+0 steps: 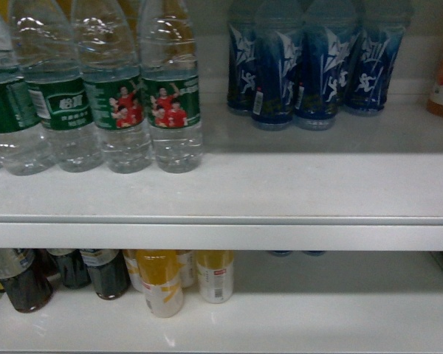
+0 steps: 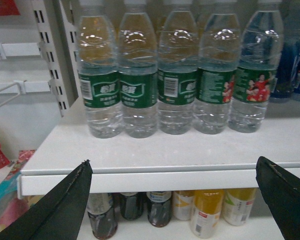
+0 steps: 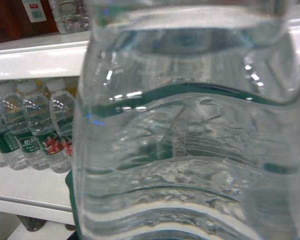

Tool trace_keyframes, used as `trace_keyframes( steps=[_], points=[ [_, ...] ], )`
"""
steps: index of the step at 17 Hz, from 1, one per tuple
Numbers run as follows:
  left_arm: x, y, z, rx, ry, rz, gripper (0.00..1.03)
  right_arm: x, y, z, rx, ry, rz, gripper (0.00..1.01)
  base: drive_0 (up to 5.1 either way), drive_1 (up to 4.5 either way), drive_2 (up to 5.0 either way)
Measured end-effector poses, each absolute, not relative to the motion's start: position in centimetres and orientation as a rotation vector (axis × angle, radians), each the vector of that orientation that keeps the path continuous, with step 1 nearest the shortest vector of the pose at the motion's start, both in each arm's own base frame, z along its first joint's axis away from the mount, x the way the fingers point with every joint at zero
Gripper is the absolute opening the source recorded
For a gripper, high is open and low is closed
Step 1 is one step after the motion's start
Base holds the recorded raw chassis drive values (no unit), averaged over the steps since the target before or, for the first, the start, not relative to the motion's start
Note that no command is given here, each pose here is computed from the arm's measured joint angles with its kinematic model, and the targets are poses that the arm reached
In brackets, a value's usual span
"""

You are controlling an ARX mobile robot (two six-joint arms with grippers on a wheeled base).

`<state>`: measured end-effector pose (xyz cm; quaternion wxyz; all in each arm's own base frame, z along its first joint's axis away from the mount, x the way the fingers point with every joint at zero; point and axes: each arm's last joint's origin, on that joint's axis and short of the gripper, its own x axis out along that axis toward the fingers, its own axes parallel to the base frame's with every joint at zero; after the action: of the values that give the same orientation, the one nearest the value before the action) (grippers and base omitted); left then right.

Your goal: Move water from second to third shelf

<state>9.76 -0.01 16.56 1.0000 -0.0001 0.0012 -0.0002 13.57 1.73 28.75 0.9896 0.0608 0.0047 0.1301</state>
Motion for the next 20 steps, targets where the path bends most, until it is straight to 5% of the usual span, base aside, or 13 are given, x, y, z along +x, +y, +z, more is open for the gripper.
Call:
trace_keyframes(
  steps=[20],
  points=[
    [9.76, -0.01, 16.57, 0.0, 0.001, 0.0, 0.98, 13.56, 1.75, 28.75, 0.122, 0.009, 0.266, 0.42, -4.6, 2.27, 2.3]
  ],
)
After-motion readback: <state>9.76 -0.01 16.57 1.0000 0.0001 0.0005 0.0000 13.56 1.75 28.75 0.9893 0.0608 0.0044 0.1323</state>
